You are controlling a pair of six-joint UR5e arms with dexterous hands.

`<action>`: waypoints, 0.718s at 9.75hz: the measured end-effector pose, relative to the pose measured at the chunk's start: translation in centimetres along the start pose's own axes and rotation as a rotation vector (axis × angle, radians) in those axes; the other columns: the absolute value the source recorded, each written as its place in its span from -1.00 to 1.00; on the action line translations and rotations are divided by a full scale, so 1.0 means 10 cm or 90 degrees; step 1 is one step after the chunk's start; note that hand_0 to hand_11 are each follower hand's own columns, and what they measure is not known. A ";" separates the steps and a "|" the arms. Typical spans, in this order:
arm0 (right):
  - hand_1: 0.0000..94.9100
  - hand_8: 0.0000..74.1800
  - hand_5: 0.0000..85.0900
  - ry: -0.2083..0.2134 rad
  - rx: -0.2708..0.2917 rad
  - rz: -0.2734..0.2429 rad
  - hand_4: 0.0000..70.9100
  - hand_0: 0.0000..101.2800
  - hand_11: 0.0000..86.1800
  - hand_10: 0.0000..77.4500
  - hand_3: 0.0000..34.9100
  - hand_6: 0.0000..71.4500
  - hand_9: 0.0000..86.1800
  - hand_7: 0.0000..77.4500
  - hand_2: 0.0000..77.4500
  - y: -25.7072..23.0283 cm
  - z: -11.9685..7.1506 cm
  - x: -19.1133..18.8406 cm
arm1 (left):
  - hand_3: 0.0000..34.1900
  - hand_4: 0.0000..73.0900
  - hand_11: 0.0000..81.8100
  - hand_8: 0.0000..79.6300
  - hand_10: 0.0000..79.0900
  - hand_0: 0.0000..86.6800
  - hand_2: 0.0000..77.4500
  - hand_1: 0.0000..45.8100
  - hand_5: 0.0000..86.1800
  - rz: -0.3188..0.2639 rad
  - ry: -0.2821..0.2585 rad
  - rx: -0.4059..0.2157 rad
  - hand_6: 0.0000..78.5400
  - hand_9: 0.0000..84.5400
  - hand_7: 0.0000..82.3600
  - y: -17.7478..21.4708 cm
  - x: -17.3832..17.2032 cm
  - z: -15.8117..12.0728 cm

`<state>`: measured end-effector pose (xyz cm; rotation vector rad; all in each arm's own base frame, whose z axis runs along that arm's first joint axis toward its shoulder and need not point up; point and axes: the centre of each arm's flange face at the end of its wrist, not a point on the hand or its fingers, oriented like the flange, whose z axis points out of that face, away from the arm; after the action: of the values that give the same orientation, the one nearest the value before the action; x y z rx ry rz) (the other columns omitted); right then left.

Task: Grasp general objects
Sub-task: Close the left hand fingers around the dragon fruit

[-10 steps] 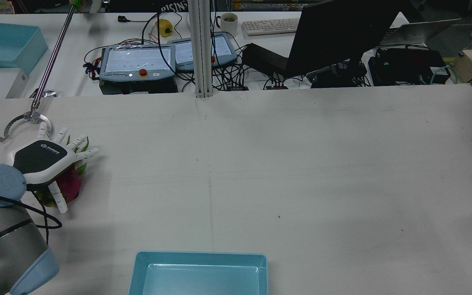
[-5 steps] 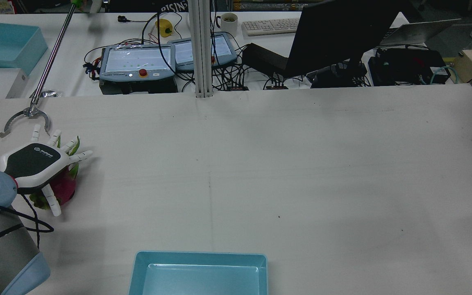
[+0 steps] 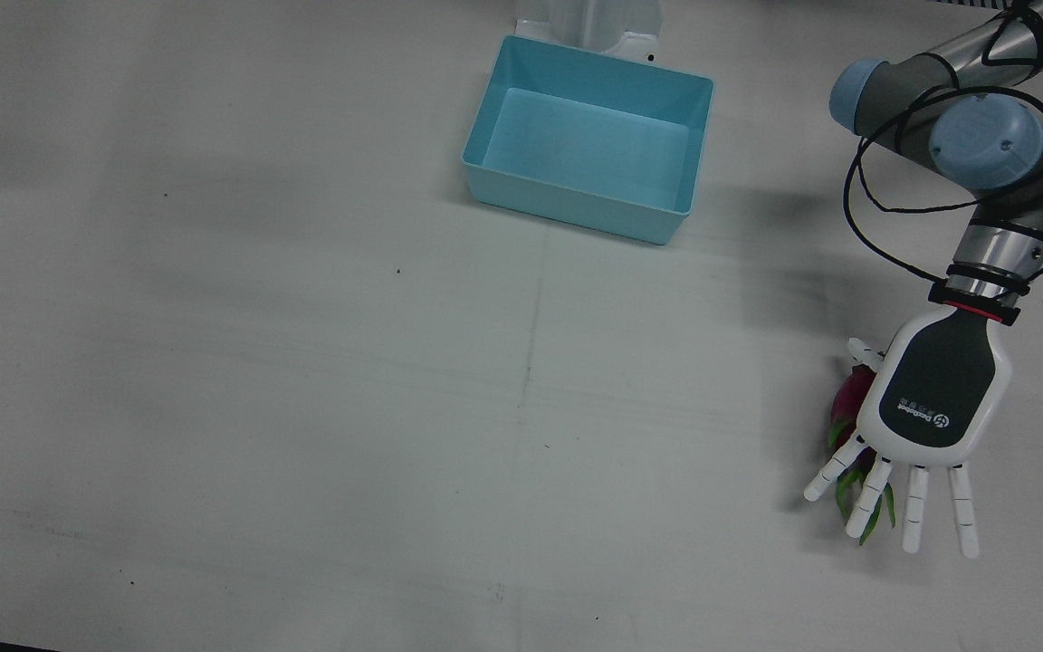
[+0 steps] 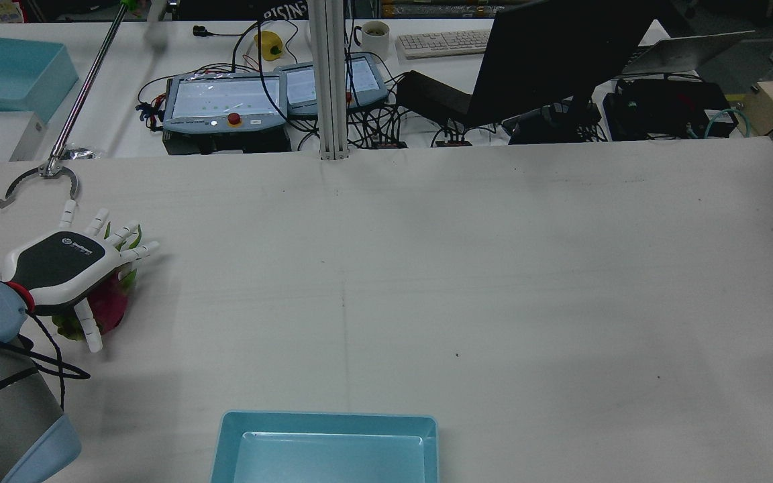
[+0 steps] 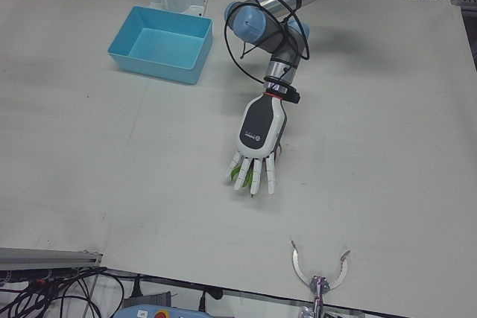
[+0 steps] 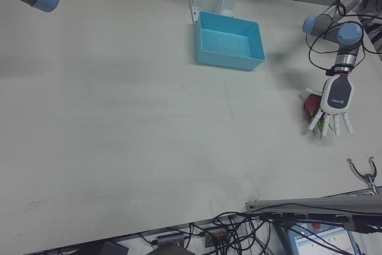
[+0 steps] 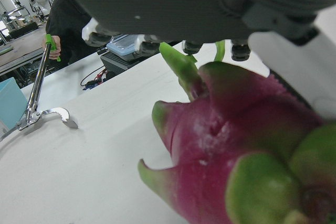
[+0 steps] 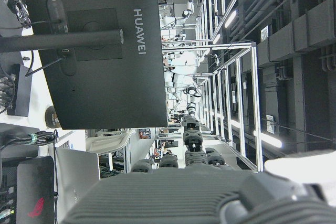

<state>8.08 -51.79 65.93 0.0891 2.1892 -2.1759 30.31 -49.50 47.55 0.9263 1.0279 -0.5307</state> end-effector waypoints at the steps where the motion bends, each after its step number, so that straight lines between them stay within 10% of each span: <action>1: -0.87 -1.00 -1.00 0.000 0.000 0.000 -1.00 -1.00 -0.97 -1.00 -1.00 -1.00 -0.97 -1.00 -0.96 0.00 0.00 0.00 | 0.69 -1.00 -0.97 -0.97 -0.97 -0.02 -1.00 -1.00 -0.95 0.000 0.002 0.000 -1.00 -0.97 -0.95 0.00 0.00 0.00; 3: -0.87 -1.00 -1.00 0.000 0.000 0.000 -1.00 -1.00 -0.99 -1.00 -1.00 -1.00 -0.97 -1.00 -0.96 0.00 0.00 0.00 | 0.39 -0.46 -0.97 -0.03 -0.10 -0.12 -1.00 -1.00 -0.73 0.000 0.003 0.000 -0.44 -0.68 -0.30 0.02 0.00 0.01; 7: -0.87 -1.00 -1.00 0.000 0.000 0.000 -1.00 -1.00 -0.99 -1.00 -1.00 -1.00 -0.97 -1.00 -0.96 0.00 0.00 0.00 | -0.14 0.19 -0.21 0.59 0.57 -0.12 -1.00 -1.00 -0.11 0.005 0.002 -0.003 -0.01 -0.02 0.03 0.03 -0.02 0.01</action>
<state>8.07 -51.82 65.90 0.0892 2.1898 -2.1751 30.52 -49.43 47.83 0.9266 1.0272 -0.5212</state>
